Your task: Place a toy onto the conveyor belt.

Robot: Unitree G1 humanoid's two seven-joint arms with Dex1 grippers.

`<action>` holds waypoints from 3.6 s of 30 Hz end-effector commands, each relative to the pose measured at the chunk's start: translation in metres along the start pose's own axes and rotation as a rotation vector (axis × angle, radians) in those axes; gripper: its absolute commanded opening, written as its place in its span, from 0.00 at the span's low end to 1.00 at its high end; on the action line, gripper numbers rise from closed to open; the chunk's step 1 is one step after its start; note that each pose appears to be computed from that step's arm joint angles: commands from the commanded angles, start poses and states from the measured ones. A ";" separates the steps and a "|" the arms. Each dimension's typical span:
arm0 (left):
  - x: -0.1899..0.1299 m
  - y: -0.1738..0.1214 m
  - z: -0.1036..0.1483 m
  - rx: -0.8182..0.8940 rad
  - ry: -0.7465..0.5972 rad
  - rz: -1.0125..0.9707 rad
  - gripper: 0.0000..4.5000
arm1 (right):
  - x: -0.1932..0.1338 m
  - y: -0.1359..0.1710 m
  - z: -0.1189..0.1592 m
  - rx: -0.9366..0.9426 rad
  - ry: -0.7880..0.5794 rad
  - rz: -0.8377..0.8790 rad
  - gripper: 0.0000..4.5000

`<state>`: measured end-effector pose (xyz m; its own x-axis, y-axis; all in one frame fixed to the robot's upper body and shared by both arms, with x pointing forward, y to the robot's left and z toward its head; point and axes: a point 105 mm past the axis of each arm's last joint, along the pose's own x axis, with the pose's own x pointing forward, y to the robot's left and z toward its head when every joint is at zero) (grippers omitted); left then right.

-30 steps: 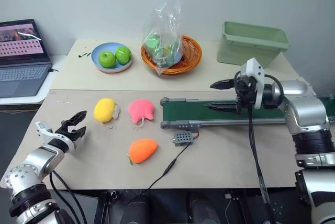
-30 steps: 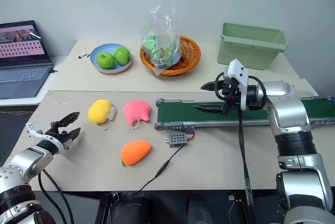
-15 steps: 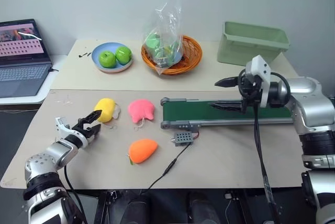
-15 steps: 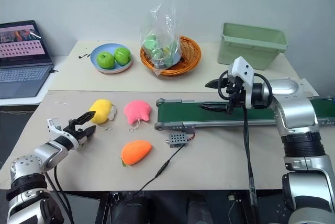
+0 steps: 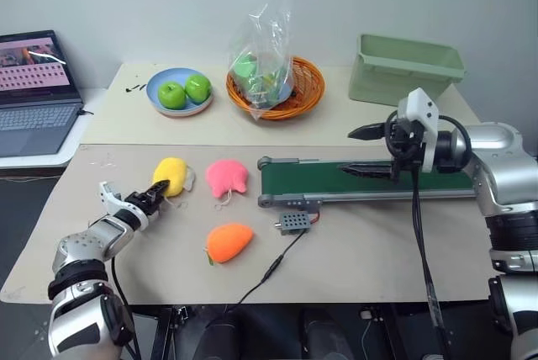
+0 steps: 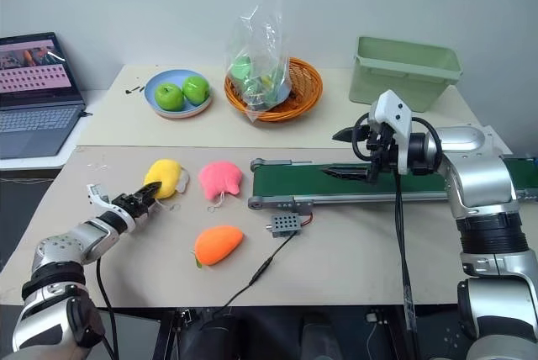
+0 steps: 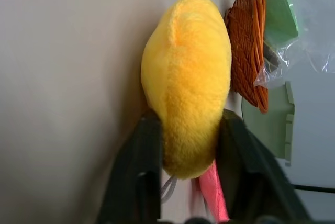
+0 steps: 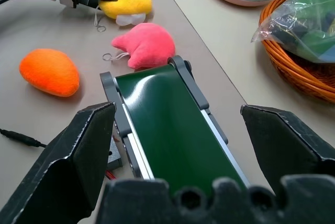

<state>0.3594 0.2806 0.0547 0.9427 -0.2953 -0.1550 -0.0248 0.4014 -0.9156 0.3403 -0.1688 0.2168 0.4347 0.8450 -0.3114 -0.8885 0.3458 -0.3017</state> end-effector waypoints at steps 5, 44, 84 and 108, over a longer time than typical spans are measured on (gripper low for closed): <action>0.006 -0.046 0.018 0.354 -0.047 -0.113 0.19 | -0.005 -0.002 0.013 -0.047 -0.009 -0.017 1.00; 0.086 -0.178 -0.168 2.830 -0.547 -0.964 0.19 | -0.020 0.009 -0.002 0.021 -0.029 -0.168 1.00; 0.007 -0.205 -0.081 1.602 0.318 -0.714 0.99 | -0.014 0.007 0.015 -0.064 -0.028 -0.087 1.00; -0.021 -0.227 -0.088 1.298 0.212 -0.800 0.99 | 0.006 0.004 0.034 -0.085 -0.098 0.040 1.00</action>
<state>0.3176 0.1225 0.2200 0.5197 -0.8542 0.0185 0.8487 0.5186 0.1035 0.3364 -0.1497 0.2294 0.3794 0.8884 -0.2586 -0.9042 0.2967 -0.3074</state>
